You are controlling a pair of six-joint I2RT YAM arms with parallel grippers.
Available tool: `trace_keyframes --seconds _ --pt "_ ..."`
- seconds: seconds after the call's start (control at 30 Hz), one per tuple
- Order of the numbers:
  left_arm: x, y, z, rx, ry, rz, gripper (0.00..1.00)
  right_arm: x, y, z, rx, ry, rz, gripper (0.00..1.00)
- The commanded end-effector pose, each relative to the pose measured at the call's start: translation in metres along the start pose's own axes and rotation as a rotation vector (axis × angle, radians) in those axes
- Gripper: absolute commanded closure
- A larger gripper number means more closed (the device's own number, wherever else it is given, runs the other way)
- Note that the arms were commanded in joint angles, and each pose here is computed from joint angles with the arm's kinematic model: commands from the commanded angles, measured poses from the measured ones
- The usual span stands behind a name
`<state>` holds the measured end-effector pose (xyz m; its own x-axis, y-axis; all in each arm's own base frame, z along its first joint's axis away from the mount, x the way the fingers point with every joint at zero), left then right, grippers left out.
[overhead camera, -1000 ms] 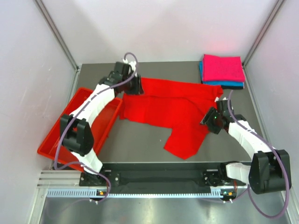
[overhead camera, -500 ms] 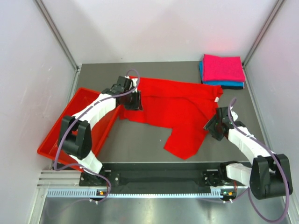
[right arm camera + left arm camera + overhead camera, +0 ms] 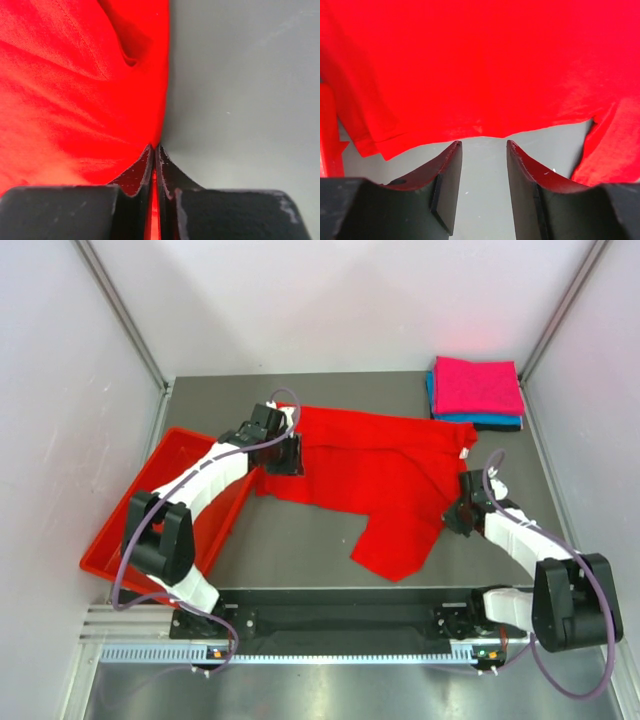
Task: Fold and stack the t-shirts
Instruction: Fold the tshirt
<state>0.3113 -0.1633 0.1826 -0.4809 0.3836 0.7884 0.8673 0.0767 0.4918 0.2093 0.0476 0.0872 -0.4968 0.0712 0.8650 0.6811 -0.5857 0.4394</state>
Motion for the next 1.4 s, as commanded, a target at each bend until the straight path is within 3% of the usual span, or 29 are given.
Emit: trace_keyframes --seconds 0.0,0.17,0.3,0.53,0.63,0.7,0.87,1.0,1.17,1.27,1.37 --pt "-0.007 0.001 0.0 -0.009 0.021 -0.001 0.55 0.008 0.011 0.001 0.025 -0.022 -0.063 1.0" --pt "-0.007 -0.006 -0.003 -0.041 0.089 0.01 0.55 0.01 0.027 -0.019 0.138 -0.16 0.034 1.0" --pt "-0.005 -0.01 -0.002 -0.046 0.087 0.025 0.54 0.012 0.034 -0.046 0.125 -0.2 0.087 1.0" --pt "-0.01 -0.03 -0.009 -0.043 0.056 0.073 0.54 0.021 0.052 -0.058 0.092 -0.252 0.084 1.0" --pt "-0.02 -0.046 -0.003 -0.015 0.059 0.104 0.55 0.017 0.069 -0.067 0.113 -0.387 0.067 0.99" --pt "-0.027 -0.057 0.001 0.008 0.045 0.102 0.55 0.016 0.084 -0.064 0.133 -0.385 0.043 0.99" --pt "-0.037 -0.078 0.011 0.041 0.067 0.151 0.57 0.004 0.092 -0.067 0.169 -0.415 0.098 0.97" --pt "-0.035 -0.089 0.019 0.055 0.119 0.157 0.57 0.005 0.085 -0.07 0.171 -0.414 0.126 0.91" --pt "-0.027 -0.098 0.028 0.053 0.184 0.171 0.58 0.035 0.093 -0.072 0.15 -0.416 0.048 0.66" --pt "-0.022 -0.101 0.031 0.05 0.215 0.179 0.59 0.055 0.098 -0.059 0.147 -0.316 0.021 0.65" --pt "-0.018 -0.104 0.037 0.037 0.266 0.18 0.59 0.068 0.094 -0.029 0.2 -0.134 0.021 0.73"
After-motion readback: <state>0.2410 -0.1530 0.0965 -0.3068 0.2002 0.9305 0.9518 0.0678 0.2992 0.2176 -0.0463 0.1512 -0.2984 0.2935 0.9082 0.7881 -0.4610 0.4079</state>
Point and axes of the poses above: each gripper's point midway between its finger pads, its own x axis back along the fingers, its own z axis along the line the jaws close on, y = z × x, the point moved 8 cm from there along x, back along the fingers, and after that the axes turned 7 degrees about x, right-handed, at the moved point
